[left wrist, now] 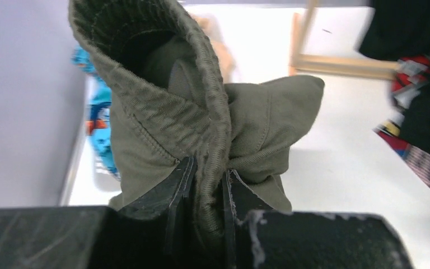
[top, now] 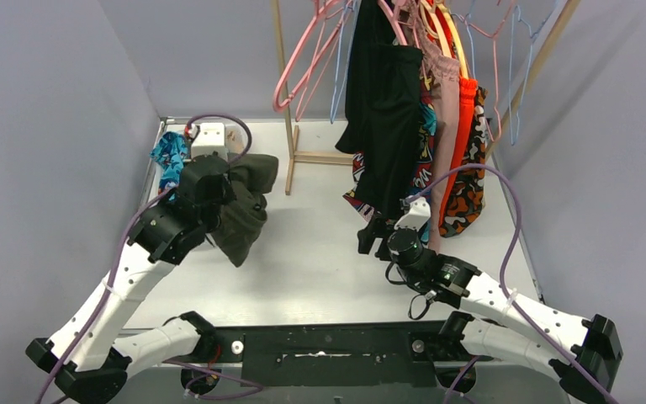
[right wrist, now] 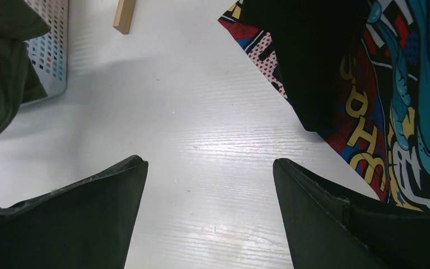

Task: Remove the shorts from the hanger
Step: Pick up the shorts at the center of the board, then place the shorts in the basket.

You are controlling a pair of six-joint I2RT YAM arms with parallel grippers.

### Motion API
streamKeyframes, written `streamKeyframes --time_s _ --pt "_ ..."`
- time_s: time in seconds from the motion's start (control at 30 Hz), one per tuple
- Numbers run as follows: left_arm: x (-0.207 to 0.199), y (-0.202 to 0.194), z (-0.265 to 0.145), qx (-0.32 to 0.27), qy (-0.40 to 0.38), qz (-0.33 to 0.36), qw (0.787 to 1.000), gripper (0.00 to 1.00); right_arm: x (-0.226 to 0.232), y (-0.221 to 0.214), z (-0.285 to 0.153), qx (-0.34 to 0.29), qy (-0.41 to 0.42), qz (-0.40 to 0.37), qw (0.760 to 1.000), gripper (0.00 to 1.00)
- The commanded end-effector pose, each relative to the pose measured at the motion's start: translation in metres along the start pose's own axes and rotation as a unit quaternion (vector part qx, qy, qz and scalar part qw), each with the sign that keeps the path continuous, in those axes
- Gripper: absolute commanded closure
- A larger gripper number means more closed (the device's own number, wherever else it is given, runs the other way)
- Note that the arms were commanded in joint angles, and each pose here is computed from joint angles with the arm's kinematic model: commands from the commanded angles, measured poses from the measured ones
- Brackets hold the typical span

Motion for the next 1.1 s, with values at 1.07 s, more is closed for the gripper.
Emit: streamKeyframes --time_s 1.07 --pt "0.129 -0.05 0.292 0.221 0.02 -0.027 0.975 1.0 -0.005 0.023 -0.019 -0.036 0.01 0.013 0.999 0.14"
Point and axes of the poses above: each gripper's point midway between its finger pads, its own z axis out along the fingers, its own x axis along the line the jaws close on, y = z × x, the point moved 4 cm from there along -z, back along the fingers, and after that the axes turned 3 degrees about z, right-handed, at the moved point
